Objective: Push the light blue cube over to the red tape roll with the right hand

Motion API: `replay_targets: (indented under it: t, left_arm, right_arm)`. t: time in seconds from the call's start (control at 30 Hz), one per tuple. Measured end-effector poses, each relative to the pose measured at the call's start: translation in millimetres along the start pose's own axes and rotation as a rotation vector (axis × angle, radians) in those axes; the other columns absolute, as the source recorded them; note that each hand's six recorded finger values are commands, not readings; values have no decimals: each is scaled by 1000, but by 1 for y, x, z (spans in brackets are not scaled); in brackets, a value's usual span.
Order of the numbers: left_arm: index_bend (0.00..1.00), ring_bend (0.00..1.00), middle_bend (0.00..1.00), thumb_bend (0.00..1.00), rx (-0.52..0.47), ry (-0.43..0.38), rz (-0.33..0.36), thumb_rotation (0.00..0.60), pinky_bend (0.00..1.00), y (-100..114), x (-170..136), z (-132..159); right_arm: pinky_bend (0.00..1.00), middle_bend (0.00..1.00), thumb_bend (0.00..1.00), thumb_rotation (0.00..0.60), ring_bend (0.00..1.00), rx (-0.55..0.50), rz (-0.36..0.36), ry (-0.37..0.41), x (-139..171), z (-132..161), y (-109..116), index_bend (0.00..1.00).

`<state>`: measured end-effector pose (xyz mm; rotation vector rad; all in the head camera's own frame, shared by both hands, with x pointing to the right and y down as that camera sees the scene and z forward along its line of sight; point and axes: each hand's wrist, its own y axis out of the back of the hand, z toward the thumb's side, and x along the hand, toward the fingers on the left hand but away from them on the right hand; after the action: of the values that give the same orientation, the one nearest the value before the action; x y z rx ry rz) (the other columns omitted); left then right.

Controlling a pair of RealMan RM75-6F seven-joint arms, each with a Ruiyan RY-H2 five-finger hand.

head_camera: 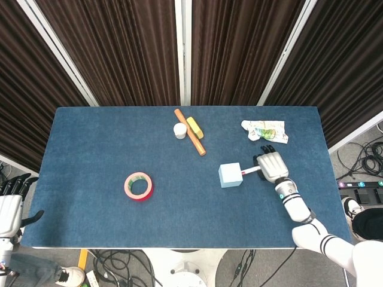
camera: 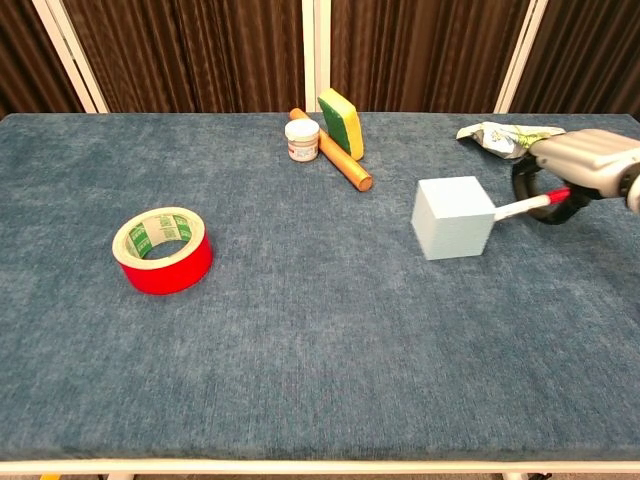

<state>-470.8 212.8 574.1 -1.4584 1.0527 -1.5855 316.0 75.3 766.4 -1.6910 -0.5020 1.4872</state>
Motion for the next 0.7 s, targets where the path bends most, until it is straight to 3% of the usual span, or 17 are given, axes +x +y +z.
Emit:
replay_targets:
  t: [0.7]
  left_arm:
    - [256, 159, 251, 195, -8, 4, 5, 600, 171, 0, -4, -3]
  right_arm:
    - [113, 493, 370, 600, 127, -64, -18, 169, -6, 100, 10, 589]
